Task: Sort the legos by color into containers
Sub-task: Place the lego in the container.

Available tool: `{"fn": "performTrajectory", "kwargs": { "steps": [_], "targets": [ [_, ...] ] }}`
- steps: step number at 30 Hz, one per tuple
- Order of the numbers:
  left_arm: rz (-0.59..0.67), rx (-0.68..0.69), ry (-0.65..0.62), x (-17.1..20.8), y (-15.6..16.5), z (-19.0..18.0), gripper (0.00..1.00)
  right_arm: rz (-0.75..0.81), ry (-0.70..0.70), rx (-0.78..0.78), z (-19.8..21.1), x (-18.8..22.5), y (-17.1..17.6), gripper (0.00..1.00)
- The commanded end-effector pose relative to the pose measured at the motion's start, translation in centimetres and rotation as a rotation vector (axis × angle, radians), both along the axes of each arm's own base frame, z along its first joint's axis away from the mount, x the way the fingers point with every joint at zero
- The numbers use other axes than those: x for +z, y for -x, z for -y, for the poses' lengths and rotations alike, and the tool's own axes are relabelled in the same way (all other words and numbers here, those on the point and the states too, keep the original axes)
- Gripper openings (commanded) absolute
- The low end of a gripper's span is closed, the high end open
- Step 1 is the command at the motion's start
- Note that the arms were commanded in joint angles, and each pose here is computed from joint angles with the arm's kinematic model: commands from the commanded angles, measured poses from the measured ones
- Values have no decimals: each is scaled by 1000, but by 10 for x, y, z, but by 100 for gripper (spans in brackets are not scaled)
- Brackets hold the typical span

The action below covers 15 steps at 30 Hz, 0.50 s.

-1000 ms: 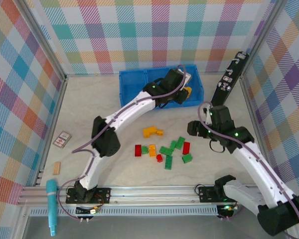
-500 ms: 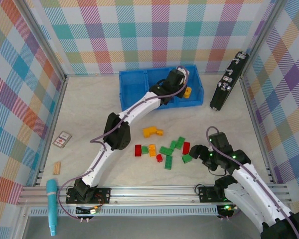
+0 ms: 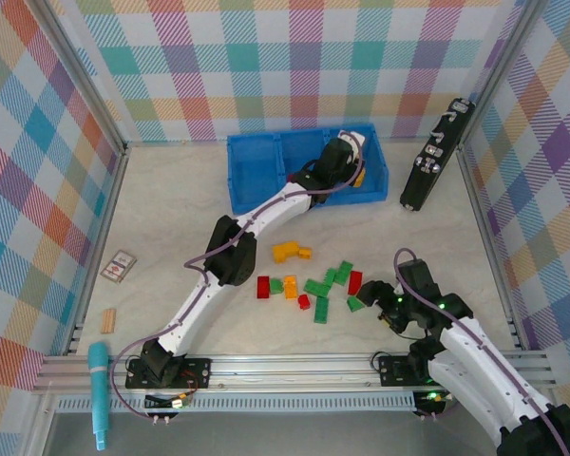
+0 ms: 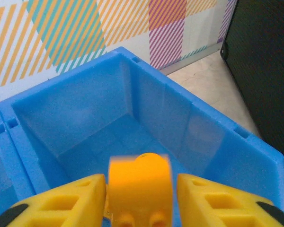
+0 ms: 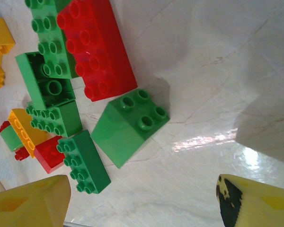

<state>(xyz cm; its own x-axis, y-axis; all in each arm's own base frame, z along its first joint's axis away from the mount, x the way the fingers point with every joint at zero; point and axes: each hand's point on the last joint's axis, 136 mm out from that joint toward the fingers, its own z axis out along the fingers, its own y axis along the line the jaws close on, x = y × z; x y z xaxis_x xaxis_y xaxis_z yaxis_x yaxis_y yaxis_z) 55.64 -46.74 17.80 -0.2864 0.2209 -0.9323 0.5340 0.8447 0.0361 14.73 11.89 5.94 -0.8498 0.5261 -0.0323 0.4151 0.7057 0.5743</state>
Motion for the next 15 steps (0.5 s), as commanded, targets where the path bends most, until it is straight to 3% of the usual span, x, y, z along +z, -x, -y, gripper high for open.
{"fn": "performTrajectory", "kwargs": {
  "steps": [1,8,15],
  "targets": [
    [53,18,51,19,-11,-3,48,3,-28,5,-7,-3,-4,81],
    [77,-9,38,29,-8,0,64,0,3,36,-12,-3,-17,81],
    [130,-35,4,67,2,-8,71,-18,41,53,-16,-6,-25,81]
  ]
}}
